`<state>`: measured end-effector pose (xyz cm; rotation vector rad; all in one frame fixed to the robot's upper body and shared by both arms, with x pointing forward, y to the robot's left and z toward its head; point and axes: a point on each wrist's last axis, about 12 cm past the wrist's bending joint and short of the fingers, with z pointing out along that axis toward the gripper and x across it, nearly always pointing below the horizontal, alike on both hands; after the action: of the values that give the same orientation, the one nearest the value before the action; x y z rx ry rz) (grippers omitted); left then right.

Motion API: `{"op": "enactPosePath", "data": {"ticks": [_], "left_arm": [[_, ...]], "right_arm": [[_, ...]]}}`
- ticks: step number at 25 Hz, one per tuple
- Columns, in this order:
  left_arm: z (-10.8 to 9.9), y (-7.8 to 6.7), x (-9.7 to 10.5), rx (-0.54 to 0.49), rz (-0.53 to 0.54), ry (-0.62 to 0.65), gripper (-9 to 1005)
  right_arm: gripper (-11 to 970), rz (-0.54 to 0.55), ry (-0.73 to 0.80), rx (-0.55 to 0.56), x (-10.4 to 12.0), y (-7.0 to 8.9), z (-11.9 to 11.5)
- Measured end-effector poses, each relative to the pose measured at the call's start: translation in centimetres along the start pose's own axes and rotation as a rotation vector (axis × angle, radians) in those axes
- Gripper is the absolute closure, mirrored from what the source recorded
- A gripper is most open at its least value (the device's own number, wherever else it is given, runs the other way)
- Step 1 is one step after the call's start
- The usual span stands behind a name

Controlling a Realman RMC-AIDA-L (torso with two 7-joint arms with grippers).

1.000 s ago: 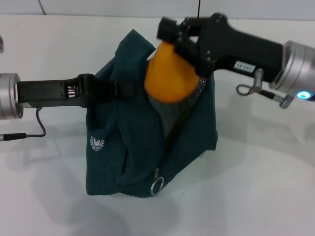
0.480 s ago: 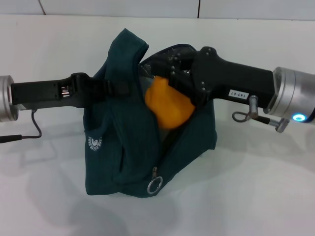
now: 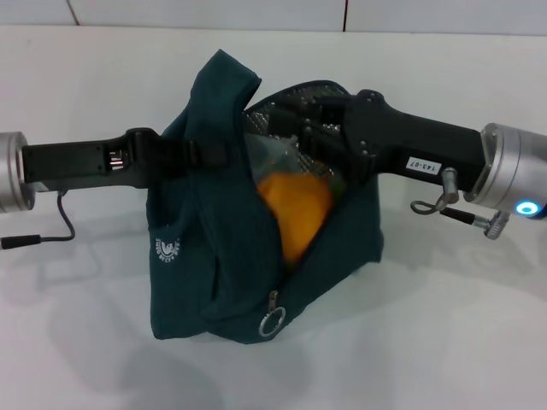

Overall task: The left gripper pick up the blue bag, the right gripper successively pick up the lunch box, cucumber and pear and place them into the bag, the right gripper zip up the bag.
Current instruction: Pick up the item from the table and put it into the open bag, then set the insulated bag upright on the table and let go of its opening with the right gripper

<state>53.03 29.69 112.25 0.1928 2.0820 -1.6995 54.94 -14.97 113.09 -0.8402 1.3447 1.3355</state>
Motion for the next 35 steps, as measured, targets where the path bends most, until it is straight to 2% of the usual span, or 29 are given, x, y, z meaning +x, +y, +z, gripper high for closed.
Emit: {"op": "enactPosePath", "data": {"ticks": [8, 12, 14, 17, 19, 20, 26, 35], "left_arm": [[0.0, 0.0, 0.1, 0.004, -0.001, 0.006, 921], [0.1, 0.0, 0.0, 0.007, 0.001, 0.007, 921], [0.1, -0.1, 0.0, 0.008, 0.001, 0.007, 921], [0.3, -0.1, 0.0, 0.013, 0.003, 0.011, 920], [0.6, -0.2, -0.1, 0.017, 0.005, 0.015, 920], [0.7, -0.2, -0.1, 0.018, 0.005, 0.017, 920], [0.9, -0.3, -0.2, 0.023, 0.017, 0.022, 920], [1.6, -0.4, -0.4, 0.029, 0.029, 0.046, 919]], "right_arm": [[766, 0.088, -0.094, 0.085, 0.0, -0.6, -2.0], [635, 0.18, -0.184, 0.155, 0.2, -0.8, -5.1], [569, 0.257, -0.227, 0.2, 0.6, -0.8, -6.9], [443, 0.442, -0.259, 0.27, 1.8, -1.1, -9.5], [359, 0.534, -0.258, 0.291, 2.4, -1.1, -10.3], [360, 0.587, -0.255, 0.298, 2.7, -1.2, -10.7], [362, 0.766, -0.194, 0.278, 3.9, -1.0, -10.4], [365, 0.881, -0.088, 0.264, 4.7, -1.8, -7.7]]}}
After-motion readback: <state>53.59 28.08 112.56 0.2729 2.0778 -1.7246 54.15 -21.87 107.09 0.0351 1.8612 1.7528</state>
